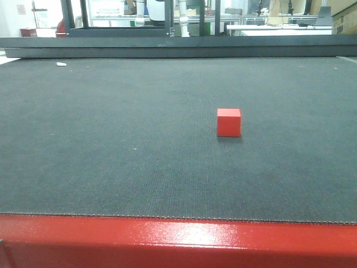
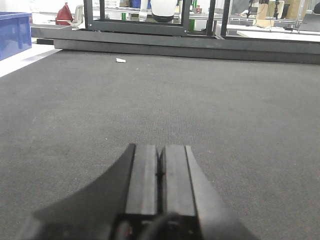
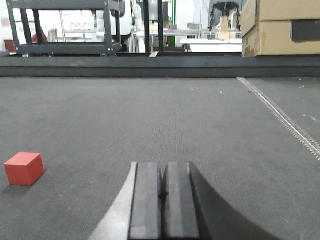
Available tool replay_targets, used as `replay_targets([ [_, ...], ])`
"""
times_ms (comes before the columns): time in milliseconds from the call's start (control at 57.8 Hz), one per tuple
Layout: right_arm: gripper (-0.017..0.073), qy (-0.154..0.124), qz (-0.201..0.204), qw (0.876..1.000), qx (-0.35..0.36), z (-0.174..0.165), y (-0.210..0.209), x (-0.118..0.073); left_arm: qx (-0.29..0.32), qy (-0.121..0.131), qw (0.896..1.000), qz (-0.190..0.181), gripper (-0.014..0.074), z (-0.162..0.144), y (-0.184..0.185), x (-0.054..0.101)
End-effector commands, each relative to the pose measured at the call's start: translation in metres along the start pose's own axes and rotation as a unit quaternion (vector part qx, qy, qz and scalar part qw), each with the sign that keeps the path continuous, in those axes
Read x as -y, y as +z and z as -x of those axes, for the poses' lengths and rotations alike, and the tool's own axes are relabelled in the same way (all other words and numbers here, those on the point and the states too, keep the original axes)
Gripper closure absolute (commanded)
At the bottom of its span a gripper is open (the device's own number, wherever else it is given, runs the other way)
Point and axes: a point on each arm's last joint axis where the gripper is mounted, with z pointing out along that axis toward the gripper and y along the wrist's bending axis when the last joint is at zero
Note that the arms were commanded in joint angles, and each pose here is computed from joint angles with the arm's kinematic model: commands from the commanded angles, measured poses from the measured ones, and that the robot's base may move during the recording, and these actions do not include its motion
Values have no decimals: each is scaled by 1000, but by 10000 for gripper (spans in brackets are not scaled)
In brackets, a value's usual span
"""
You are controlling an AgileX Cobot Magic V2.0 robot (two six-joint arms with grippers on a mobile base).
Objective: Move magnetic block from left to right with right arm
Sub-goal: 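Move the right gripper above the small red cube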
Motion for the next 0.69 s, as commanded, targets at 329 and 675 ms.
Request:
replay_targets([
  [329, 281, -5, -1, 1000, -17, 111, 31, -8, 44, -6, 999, -1, 720, 6, -1, 0],
  [675, -65, -8, 30, 980, -197, 123, 114, -23, 44, -6, 999, -1, 720, 6, -1, 0],
])
